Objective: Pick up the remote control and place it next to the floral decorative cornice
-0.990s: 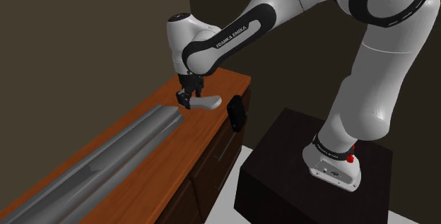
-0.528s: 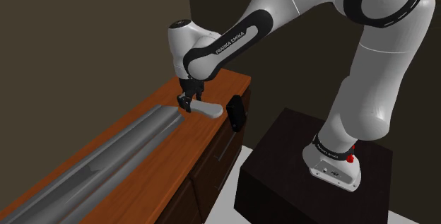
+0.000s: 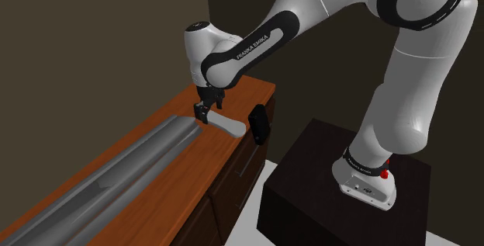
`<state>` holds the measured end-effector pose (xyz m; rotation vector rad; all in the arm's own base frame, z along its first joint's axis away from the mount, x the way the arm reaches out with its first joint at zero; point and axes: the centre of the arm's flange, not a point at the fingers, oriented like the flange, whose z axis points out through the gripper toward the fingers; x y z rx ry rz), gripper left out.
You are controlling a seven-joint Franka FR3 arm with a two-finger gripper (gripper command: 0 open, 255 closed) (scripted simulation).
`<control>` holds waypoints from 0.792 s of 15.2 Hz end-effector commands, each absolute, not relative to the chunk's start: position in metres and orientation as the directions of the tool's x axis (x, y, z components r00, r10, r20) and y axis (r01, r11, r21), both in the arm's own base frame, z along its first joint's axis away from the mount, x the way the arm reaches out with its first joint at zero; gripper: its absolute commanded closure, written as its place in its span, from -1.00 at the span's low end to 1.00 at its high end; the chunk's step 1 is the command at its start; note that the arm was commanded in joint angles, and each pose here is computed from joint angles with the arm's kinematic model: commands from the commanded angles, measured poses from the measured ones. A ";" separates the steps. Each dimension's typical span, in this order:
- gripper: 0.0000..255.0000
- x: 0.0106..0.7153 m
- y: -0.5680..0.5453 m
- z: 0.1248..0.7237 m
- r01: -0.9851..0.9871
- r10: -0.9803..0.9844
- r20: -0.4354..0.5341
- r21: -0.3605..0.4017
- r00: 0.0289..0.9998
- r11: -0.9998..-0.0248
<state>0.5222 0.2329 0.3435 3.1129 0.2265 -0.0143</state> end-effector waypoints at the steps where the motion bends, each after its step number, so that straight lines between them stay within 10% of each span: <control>1: -1.00 0.522 0.233 0.343 0.145 0.145 -0.011 0.020 0.989 -0.989; 12: -1.00 0.523 0.234 0.393 0.145 0.145 -0.011 0.020 0.989 -0.989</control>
